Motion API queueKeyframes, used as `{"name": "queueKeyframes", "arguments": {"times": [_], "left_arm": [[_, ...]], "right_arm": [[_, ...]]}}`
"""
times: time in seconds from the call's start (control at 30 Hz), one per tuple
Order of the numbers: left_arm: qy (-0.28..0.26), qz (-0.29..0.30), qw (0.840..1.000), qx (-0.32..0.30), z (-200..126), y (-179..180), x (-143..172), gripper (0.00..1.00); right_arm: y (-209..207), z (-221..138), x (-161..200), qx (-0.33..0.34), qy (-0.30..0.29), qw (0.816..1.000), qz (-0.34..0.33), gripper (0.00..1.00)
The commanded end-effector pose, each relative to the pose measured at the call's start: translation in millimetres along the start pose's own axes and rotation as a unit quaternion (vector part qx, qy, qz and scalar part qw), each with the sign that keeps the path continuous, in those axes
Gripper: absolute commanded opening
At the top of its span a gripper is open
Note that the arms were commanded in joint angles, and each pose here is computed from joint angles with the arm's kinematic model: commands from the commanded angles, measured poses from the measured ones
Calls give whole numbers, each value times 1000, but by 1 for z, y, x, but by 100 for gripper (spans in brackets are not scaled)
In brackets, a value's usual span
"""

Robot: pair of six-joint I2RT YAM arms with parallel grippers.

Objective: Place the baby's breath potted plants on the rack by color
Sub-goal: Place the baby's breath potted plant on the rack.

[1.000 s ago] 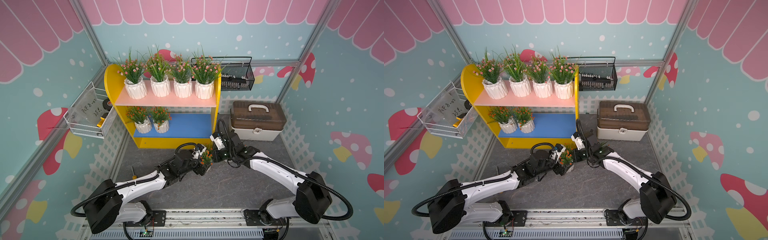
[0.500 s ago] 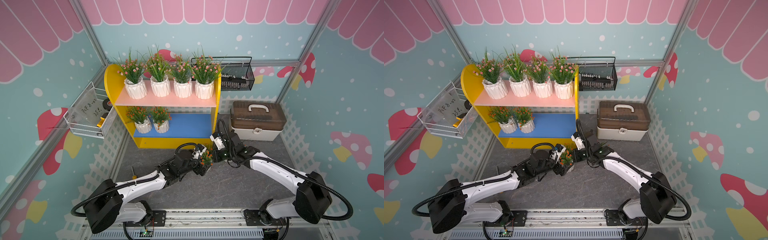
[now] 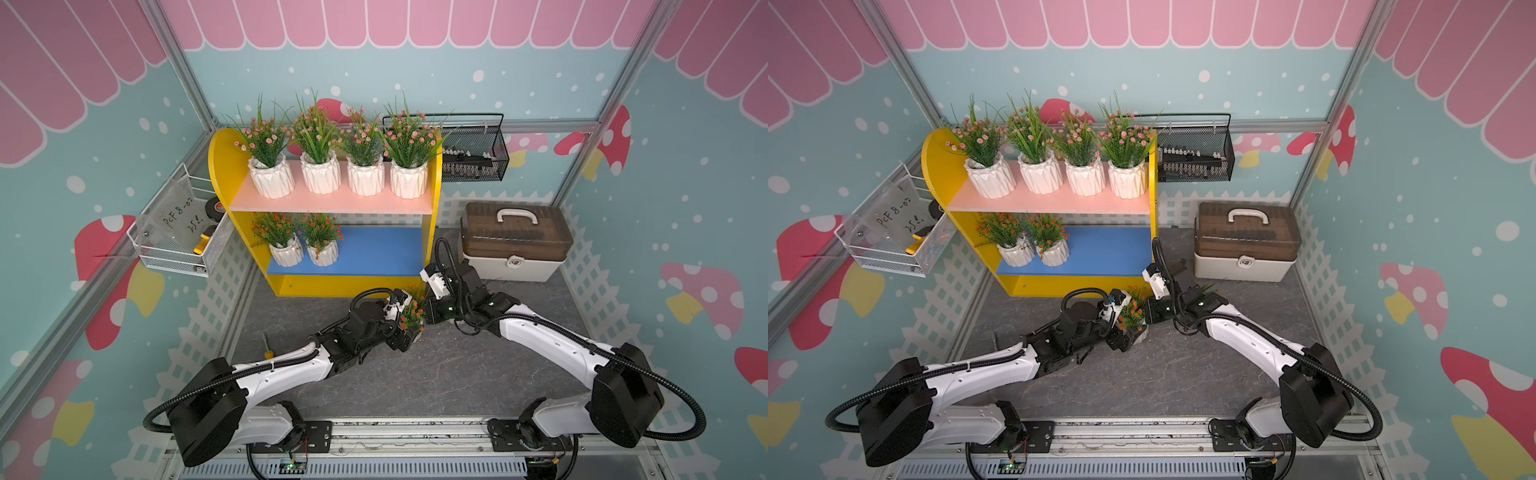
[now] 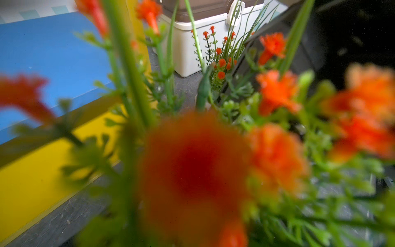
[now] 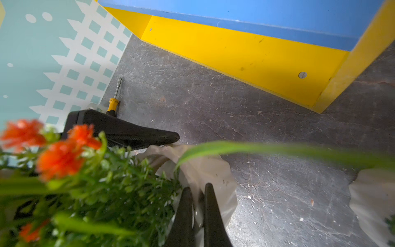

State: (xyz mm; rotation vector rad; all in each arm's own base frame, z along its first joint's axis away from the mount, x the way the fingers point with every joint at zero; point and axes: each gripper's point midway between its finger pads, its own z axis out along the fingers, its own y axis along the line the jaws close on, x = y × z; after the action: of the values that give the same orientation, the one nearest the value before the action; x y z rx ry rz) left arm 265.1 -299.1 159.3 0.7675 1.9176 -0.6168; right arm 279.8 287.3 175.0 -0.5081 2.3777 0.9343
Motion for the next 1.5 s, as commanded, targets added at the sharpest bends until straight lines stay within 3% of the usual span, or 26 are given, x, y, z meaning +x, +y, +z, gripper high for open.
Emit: {"name": "queueKeyframes", "arguments": {"times": [0.0, 0.33, 0.6, 0.83, 1.17, 1.47], "left_arm": [[-7, 10, 1000, -6, -2, 1, -1, 88], [-22, 4, 999, -44, -7, 14, -11, 75], [-16, 2, 997, -77, -9, 26, -8, 73], [-24, -7, 995, -100, -19, 37, -16, 73], [-54, -28, 983, -173, -45, 74, -67, 73], [-99, -55, 965, -236, -61, 110, -110, 73]], "right_arm": [[23, -14, -29, -43, -58, 997, -19, 0], [9, -4, -19, -22, -48, 999, -10, 1], [1, -20, -25, 7, -65, 998, -15, 29], [-10, -52, -22, 44, -87, 995, -19, 31], [-19, -102, -2, 84, -128, 988, -21, 39], [-23, -114, 14, 90, -135, 987, -13, 45]]}}
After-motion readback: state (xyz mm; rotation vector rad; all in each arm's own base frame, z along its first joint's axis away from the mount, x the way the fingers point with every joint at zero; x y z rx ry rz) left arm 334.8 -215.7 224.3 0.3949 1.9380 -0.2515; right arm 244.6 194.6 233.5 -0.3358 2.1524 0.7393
